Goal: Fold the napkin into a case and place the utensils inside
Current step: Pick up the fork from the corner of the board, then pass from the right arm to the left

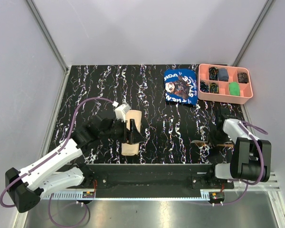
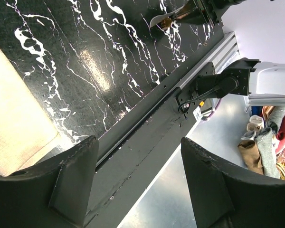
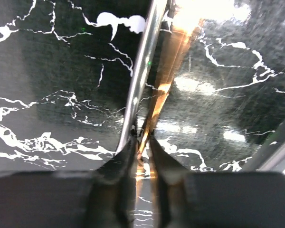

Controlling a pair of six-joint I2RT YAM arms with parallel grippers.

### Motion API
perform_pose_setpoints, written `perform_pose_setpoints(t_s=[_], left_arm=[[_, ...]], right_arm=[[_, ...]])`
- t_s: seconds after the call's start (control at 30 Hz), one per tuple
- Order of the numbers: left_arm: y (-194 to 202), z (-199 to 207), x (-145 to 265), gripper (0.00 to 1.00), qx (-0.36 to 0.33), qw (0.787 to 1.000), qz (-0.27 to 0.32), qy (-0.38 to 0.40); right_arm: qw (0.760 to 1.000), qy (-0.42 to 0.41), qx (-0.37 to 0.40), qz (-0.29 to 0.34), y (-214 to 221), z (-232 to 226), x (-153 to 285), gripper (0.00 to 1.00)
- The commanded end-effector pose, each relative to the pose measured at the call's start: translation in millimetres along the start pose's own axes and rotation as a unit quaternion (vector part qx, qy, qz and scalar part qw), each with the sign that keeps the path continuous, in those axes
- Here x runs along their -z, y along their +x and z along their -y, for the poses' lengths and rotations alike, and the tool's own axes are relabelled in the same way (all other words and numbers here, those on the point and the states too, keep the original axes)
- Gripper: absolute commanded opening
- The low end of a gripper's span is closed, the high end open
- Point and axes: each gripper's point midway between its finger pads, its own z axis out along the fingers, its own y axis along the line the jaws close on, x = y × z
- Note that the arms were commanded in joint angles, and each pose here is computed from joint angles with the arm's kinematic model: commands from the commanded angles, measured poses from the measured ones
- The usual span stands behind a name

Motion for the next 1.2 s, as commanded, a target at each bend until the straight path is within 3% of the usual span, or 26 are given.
perform_pose_setpoints(t_s=[0.0,0.13,0.27,0.43,0.5,0.6,0.63,0.7,0.73,0.8,0.83,0.87,0.9,0.93,1.0,1.03,1.07,1.1,1.17], left_arm=[[-10,10,4,0.73,-0.003,1.0,0.007,0.024],[-17,0,5,0.73,0.013,1.0,0.014,0.012],[-26,-9,-1,0.73,0.034,0.999,0.013,0.007],[-43,0,-14,0.73,0.072,0.996,0.007,0.052],[-48,1,-22,0.73,0.086,0.994,-0.007,0.069],[-65,1,-29,0.73,0.098,0.992,-0.008,0.074],[-68,-1,-30,0.73,0.095,0.993,-0.005,0.073],[-82,-8,-29,0.72,0.096,0.993,0.009,0.064],[-84,-12,-27,0.72,0.098,0.994,0.011,0.057],[-96,-25,-19,0.72,0.105,0.993,0.035,0.035],[-95,-32,-15,0.71,0.11,0.993,0.035,0.023],[-100,-36,-7,0.71,0.109,0.993,0.051,0.009],[-100,-51,2,0.71,0.119,0.991,0.06,-0.017],[-102,-53,12,0.71,0.116,0.99,0.076,-0.028],[-101,-74,24,0.71,0.125,0.985,0.096,-0.072],[-101,-78,31,0.71,0.125,0.983,0.107,-0.082],[-97,-88,33,0.72,0.134,0.98,0.108,-0.099],[-98,-95,35,0.72,0.143,0.978,0.113,-0.103],[-91,-94,27,0.73,0.154,0.981,0.09,-0.07]], right_arm=[[1.0,0.009,-0.01,-0.011,7,6,-9,0.04],[0.997,-0.048,-0.017,-0.054,24,1,13,0.0],[0.986,-0.145,0.028,-0.083,36,-9,60,0.0],[0.963,-0.247,0.093,-0.06,38,-21,115,0.0],[0.929,-0.313,0.192,-0.038,41,-50,139,0.0],[0.873,-0.319,0.369,-0.006,53,-87,152,0.0],[0.816,-0.339,0.467,0.021,73,-102,160,0.0],[0.762,-0.334,0.554,0.037,95,-129,161,0.0],[0.702,-0.337,0.625,0.058,116,-137,165,0.0],[0.629,-0.337,0.698,0.057,147,-157,161,0.01],[0.561,-0.342,0.751,0.065,159,-162,160,0.01],[0.518,-0.343,0.781,0.063,176,-167,157,0.02],[0.491,-0.347,0.797,0.061,180,-169,156,0.03],[0.436,-0.353,0.826,0.061,185,-171,158,0.03],[0.381,-0.345,0.857,0.046,192,-166,152,0.02],[0.335,-0.342,0.877,0.042,194,-162,152,0.02],[0.31,-0.336,0.888,0.045,196,-159,151,0.01],[0.273,-0.327,0.903,0.063,195,-159,152,0.0],[0.224,-0.329,0.914,0.082,204,-150,161,0.0]])
